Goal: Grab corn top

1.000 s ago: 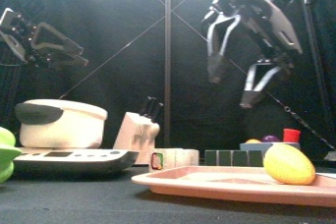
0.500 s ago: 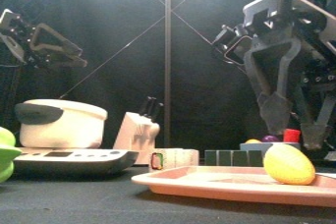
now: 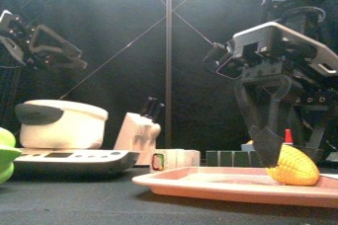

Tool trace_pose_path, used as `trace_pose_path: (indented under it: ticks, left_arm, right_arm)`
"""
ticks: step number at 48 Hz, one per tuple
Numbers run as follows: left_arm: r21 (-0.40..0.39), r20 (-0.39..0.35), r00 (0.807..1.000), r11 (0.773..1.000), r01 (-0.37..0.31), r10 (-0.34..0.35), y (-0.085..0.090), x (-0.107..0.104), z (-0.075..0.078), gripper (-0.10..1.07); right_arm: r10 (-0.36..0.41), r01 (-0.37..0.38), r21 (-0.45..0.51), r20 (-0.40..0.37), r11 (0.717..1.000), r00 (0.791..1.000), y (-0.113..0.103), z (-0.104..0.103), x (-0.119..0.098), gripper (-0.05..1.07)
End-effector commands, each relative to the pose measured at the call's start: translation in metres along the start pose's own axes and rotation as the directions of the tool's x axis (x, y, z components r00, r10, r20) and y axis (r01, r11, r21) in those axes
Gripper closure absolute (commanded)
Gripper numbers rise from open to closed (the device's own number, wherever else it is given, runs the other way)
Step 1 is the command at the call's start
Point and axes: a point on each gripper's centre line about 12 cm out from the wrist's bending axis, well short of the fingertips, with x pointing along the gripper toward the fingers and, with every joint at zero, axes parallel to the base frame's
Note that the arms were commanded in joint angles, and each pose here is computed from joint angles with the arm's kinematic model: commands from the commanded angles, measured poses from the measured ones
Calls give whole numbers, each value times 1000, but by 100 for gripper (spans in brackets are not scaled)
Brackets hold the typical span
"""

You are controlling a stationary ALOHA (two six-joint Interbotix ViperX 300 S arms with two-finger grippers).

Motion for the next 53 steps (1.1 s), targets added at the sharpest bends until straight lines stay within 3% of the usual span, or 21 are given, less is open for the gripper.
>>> trace_pose_path:
  ticks: [1, 21, 30, 43, 53]
  left_arm:
    - [0, 15, 1000, 1000, 1, -1, 0, 2, 5, 10]
    - [0, 12, 1000, 1000, 1, -1, 0, 1, 4, 10]
    - [0, 12, 1000, 1000, 1, -1, 0, 1, 4, 10]
    - [0, 6, 1000, 1000, 1, -1, 0, 1, 3, 10]
    - [0, -3, 1000, 1000, 1, -1, 0, 1, 2, 10]
  right_arm:
    - [23, -23, 6, 21, 1000, 1000, 5, 10, -7, 3]
    - [13, -13, -6, 32, 1000, 999, 4, 13, -3, 20]
    - [6, -5, -7, 49, 1000, 999, 5, 17, -11, 28]
    - [-15, 16, -9, 107, 1000, 994, 5, 31, -40, 29]
    - [-13, 15, -19, 121, 1000, 993, 4, 33, -42, 29]
